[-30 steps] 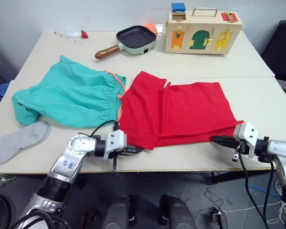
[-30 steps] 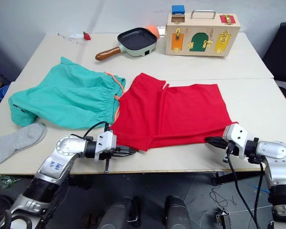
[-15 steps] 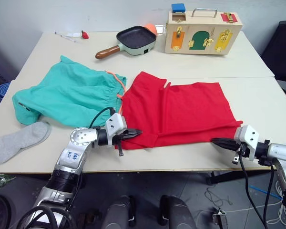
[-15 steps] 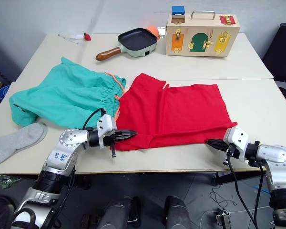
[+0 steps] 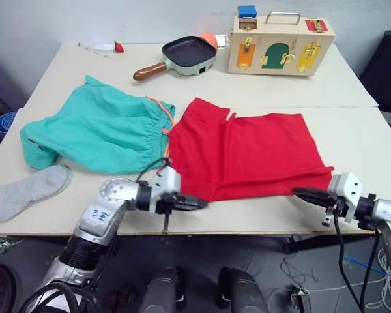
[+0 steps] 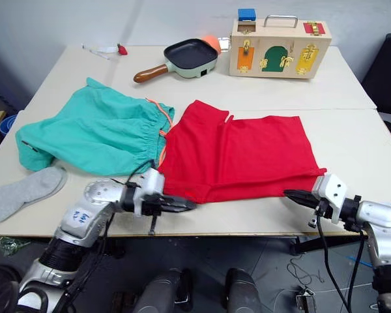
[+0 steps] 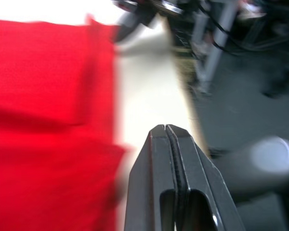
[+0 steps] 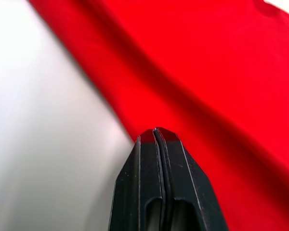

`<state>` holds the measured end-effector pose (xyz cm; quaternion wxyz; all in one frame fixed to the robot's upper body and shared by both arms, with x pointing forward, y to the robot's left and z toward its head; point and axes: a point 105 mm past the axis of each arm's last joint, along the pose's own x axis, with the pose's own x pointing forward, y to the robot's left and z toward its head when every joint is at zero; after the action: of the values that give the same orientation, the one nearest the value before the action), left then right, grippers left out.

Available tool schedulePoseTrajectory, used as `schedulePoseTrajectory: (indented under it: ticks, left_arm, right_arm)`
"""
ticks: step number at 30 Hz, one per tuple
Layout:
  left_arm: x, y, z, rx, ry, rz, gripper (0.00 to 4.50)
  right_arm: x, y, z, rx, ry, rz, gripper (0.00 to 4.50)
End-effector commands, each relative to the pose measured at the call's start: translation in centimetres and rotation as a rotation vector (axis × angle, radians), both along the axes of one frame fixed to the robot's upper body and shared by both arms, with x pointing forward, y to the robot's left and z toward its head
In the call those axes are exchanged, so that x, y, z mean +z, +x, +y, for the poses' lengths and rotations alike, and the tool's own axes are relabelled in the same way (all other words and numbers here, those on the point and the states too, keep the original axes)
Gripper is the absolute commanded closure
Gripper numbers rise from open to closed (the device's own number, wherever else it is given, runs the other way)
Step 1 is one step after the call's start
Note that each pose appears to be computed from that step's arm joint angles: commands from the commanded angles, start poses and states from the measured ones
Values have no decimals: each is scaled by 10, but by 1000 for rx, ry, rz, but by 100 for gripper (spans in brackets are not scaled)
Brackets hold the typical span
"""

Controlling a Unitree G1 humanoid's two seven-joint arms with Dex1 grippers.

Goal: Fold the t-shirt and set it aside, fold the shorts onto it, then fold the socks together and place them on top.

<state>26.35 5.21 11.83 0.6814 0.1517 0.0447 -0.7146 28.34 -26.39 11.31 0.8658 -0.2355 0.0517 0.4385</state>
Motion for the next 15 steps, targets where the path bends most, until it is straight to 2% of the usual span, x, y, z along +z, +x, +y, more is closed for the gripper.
schedulePoseTrajectory:
  ticks: [1,6,9,15]
  left_arm:
    - [-9,6,-13,42,53,-79,448]
    - [-19,18,-13,100,97,-159,448]
    - [-14,30,-12,163,70,-203,448]
    - [0,46,-5,234,21,-279,448]
  right_arm:
    - [18,-5,0,22,17,-69,450]
    - [23,-21,16,147,54,-89,450]
    - [27,-28,24,192,98,-111,450]
    - [27,-30,28,177,125,-111,450]
